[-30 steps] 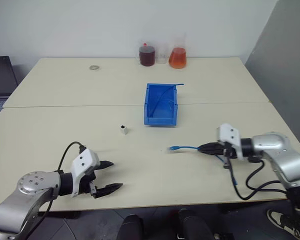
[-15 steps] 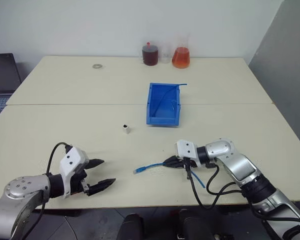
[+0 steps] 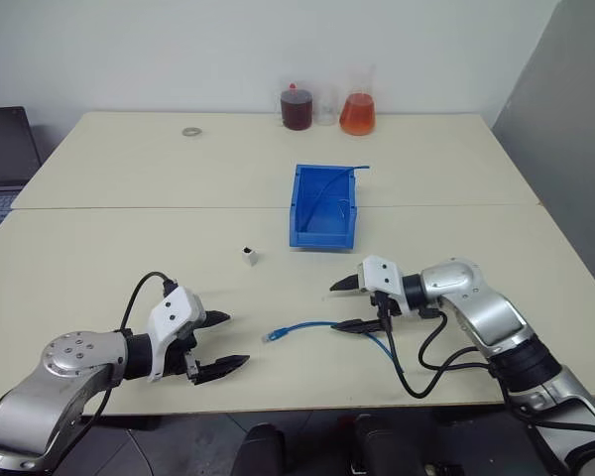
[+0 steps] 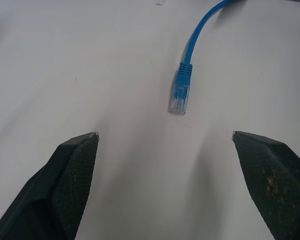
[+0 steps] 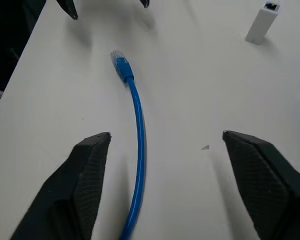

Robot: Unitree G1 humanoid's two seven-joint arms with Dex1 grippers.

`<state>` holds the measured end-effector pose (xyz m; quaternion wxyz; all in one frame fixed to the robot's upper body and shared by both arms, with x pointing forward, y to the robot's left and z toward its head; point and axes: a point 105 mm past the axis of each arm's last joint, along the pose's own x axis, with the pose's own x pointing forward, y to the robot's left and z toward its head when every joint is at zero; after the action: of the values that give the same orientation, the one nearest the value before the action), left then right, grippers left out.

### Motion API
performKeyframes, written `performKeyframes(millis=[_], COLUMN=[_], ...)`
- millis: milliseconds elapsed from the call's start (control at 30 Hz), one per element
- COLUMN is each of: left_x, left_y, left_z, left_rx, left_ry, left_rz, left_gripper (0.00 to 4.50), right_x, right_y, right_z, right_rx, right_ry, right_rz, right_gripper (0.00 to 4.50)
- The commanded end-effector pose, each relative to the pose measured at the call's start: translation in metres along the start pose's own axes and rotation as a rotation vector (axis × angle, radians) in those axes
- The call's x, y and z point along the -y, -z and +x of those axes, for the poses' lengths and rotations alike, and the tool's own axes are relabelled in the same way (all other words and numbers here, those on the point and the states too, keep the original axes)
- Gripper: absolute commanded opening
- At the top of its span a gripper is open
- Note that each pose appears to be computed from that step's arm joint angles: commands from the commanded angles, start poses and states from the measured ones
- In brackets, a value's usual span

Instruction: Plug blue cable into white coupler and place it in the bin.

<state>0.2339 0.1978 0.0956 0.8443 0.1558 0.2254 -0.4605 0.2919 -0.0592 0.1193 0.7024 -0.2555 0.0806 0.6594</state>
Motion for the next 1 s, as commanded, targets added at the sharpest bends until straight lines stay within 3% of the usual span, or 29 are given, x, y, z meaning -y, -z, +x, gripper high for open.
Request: performKeyframes(millis=[33,233,667,1000], left_x=[-0.004,-0.004,0.006,0.022], left_y=[0.007,0.020,0.019,0.028], left_z=[0.007,0.019,0.055,0.064], left_rx=[-0.023,-0.046,-0.033,-0.120], left_ry=[0.014,0.051,0.063,0.131], left_rz=[0.041,0.066,0.108,0.091], left_gripper=[4.50,4.50,4.50,2.55], right_x=[-0.018,-0.033,-0.036,-0.032], right_y=[-0.029,-0.029,-0.030,-0.035], right_z=[-0.016,-0.019,-0.019,-0.018], right_rx=[0.067,0.029,0.021,0.042], right_ry=[-0.031,-0.030,-0.012,0.013], right_rz=[0.000,-0.001,0.005,-0.006], right_gripper=[4.00,4.00,4.00,4.06])
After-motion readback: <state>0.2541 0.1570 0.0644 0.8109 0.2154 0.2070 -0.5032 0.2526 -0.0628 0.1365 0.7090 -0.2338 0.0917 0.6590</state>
